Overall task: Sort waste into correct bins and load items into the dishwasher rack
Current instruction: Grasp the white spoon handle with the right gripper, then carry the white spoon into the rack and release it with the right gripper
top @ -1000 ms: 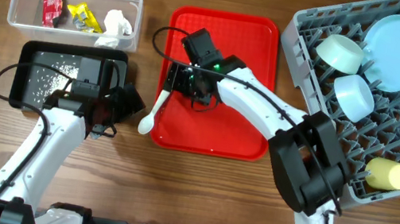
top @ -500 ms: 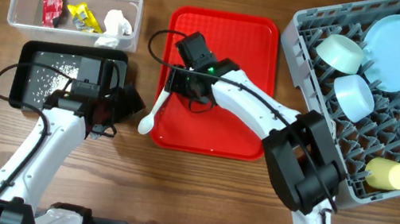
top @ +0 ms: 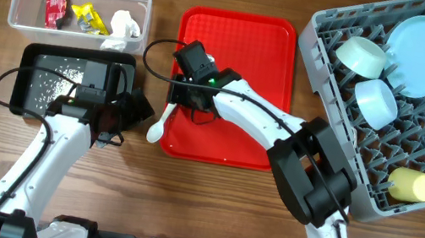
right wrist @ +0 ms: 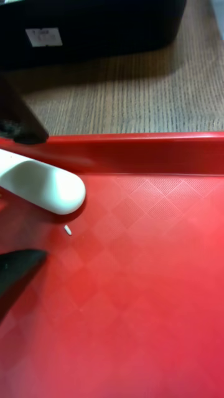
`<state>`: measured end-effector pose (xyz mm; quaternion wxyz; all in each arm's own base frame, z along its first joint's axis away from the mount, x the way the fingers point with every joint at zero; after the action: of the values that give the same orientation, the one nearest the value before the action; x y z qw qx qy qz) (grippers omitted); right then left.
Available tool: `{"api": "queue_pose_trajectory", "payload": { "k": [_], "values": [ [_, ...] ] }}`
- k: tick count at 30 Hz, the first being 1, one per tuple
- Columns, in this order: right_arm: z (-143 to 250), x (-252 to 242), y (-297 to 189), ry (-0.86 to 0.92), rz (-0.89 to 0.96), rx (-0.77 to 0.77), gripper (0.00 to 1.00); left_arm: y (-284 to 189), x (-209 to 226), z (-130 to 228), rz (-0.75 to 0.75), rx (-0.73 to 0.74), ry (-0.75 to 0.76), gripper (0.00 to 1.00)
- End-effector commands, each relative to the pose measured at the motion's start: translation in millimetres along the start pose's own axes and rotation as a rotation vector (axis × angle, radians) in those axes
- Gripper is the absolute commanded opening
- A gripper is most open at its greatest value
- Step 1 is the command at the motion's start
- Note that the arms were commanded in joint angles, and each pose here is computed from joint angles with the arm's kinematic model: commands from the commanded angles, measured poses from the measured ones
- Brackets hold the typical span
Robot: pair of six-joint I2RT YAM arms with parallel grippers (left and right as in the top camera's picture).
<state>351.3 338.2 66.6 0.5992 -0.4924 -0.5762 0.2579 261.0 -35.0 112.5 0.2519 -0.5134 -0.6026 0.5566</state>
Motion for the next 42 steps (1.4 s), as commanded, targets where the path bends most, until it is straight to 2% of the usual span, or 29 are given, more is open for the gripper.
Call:
{"api": "queue_pose_trajectory", "payload": {
  "k": [1, 5, 9, 18, 22, 27, 30, 33, 37, 40, 42],
  "values": [
    [13, -6, 17, -0.029, 0.053, 0.025, 0.52, 1, 0, 1, 0.001, 0.007, -0.014, 1.0],
    [12, -6, 20, -0.038, 0.069, -0.012, 0.49, 1, 0, 2, 0.001, 0.007, -0.014, 1.0],
    [12, -7, 23, -0.036, 0.073, -0.013, 0.39, 1, 0, 2, 0.001, 0.007, -0.014, 1.0],
    [14, -11, 28, -0.026, 0.081, 0.001, 0.24, 1, 0, 2, 0.001, 0.007, -0.014, 1.0],
    [12, -12, 28, -0.002, 0.081, 0.0, 0.21, 1, 1, 2, 0.001, 0.007, -0.014, 1.0],
    [4, -17, 26, 0.028, 0.057, 0.038, 0.15, 1, 0, 1, 0.001, 0.007, -0.014, 1.0],
    [0, -19, 25, 0.042, 0.048, 0.056, 0.06, 1, 0, 2, 0.001, 0.007, -0.014, 1.0],
    [-3, -21, 23, 0.052, 0.036, 0.081, 0.04, 1, 0, 1, 0.001, 0.007, -0.014, 1.0],
    [-19, -25, 3, 0.038, 0.02, 0.1, 0.04, 1, 0, 2, 0.001, 0.007, -0.014, 1.0],
    [-41, -30, -30, -0.007, 0.021, 0.081, 0.04, 1, 0, 2, 0.001, 0.007, -0.014, 1.0],
    [-61, -31, -68, -0.115, -0.008, 0.06, 0.04, 1, 1, 2, 0.001, 0.007, -0.014, 1.0]
  ]
}}
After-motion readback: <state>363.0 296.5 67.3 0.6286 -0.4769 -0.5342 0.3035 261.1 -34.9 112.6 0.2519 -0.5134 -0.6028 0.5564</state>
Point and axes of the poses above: each gripper's point midway between its finger pads, its own y axis out along the fingers, its own x axis along the line the jaws close on, z = x × y, the point moved 6 cm from there along -y, back along the fingers, and after that the axes turned 15 degrees about y, right-handed, at the moved point
